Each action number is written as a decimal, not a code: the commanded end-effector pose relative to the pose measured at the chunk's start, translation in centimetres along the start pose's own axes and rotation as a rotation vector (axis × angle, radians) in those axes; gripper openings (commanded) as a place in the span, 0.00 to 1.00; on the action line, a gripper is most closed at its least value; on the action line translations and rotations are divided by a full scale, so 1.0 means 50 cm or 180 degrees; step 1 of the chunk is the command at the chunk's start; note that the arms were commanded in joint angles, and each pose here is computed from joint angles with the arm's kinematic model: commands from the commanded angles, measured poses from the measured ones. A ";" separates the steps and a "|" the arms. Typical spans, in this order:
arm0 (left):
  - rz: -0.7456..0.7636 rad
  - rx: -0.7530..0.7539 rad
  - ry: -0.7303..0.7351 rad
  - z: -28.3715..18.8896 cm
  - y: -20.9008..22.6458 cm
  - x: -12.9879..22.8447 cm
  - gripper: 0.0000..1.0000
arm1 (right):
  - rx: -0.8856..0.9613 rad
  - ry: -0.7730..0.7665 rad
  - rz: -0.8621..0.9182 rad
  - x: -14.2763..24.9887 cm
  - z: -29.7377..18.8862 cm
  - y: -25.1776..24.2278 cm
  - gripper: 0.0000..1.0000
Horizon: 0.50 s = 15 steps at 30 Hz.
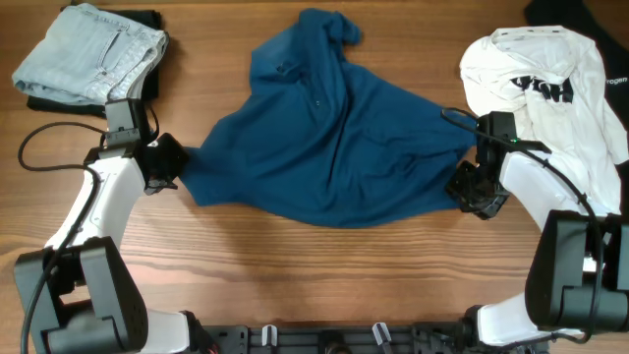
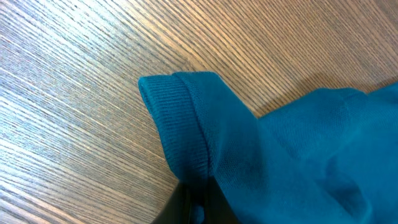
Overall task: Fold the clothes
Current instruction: 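Grasp the polo's left and right edges with left and right grippers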
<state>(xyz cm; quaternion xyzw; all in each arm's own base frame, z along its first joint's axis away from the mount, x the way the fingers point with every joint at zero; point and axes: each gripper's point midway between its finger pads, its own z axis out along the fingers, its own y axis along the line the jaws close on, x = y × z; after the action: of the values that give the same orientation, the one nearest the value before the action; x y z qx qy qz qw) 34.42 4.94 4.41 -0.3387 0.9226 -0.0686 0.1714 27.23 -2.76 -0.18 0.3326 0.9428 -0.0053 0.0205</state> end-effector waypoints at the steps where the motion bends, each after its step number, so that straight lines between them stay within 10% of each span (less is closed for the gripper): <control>1: -0.0056 -0.0044 -0.0051 -0.004 0.010 -0.006 0.04 | 0.0035 -0.0006 0.0049 0.000 0.005 -0.006 0.43; 11: -0.0056 -0.0044 -0.0050 -0.004 0.010 -0.006 0.04 | -0.0295 0.0203 -0.0036 0.025 0.007 0.028 0.55; 15: -0.0055 -0.0044 -0.0052 -0.004 0.010 -0.006 0.04 | -0.0303 0.0224 -0.0037 0.042 0.035 0.020 0.45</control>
<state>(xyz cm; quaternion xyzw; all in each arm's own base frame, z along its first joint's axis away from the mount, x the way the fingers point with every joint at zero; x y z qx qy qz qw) 34.42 4.94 4.41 -0.3387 0.9226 -0.0686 0.1714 27.70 -1.33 -0.45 0.3262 0.9441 0.0403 0.0240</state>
